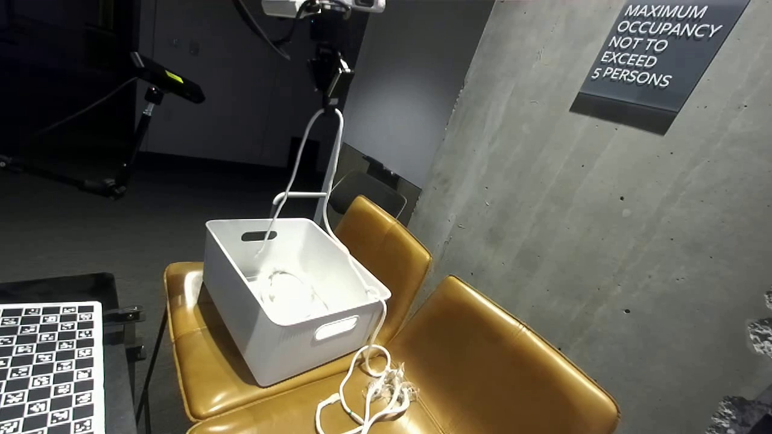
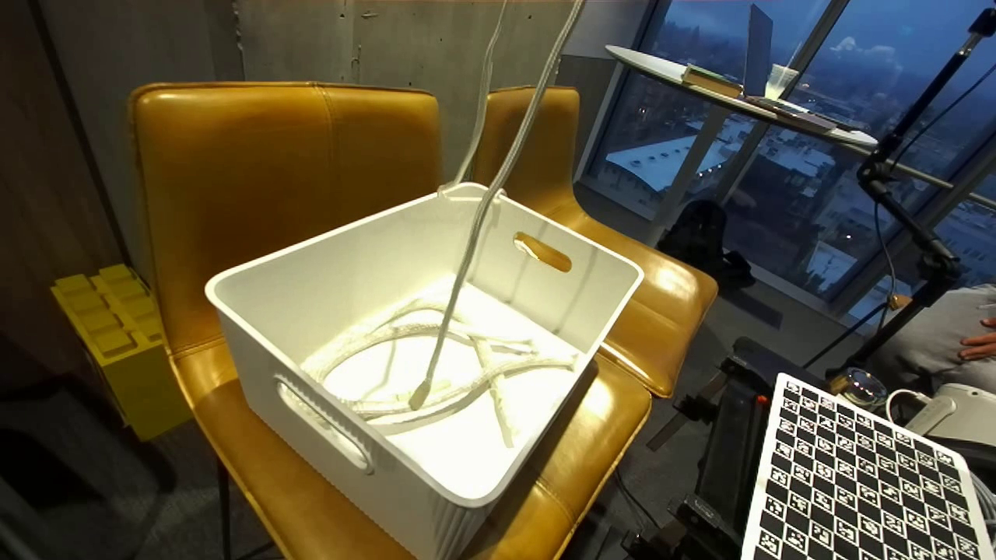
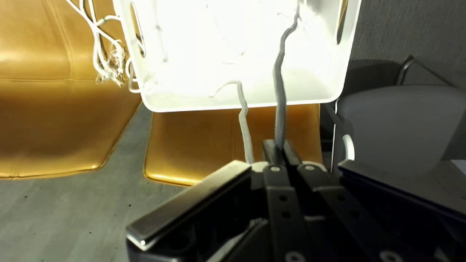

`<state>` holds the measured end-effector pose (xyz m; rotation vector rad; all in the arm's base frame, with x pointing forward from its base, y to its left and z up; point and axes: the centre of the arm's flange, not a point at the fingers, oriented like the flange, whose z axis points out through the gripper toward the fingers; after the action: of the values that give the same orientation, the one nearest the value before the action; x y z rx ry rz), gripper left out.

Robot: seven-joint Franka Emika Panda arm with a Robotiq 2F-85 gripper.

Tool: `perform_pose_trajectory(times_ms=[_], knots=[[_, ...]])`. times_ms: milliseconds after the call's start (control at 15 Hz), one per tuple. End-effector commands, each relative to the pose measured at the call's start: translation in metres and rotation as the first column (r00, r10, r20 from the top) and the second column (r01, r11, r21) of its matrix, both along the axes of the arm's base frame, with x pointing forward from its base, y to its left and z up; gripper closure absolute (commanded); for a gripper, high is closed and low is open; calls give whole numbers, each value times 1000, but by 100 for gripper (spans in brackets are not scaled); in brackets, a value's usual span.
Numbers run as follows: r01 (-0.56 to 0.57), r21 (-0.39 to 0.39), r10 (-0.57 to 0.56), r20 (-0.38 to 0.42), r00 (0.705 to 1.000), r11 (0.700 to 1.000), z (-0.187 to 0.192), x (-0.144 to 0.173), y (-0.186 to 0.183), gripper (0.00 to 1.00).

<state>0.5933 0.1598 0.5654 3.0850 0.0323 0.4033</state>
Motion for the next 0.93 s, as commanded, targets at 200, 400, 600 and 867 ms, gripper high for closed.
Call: perform_pose_trajectory(times_ms=[200,400,600,867], knots=[[31,-16,-32,-41,999,999,-70,-11,-35,71],[54,-31,-56,-89,994,998,-102,-18,-64,57],[59,-40,-64,-145,987,997,-139,-10,-118,34],[59,-45,-66,-169,983,997,-164,27,-203,6]])
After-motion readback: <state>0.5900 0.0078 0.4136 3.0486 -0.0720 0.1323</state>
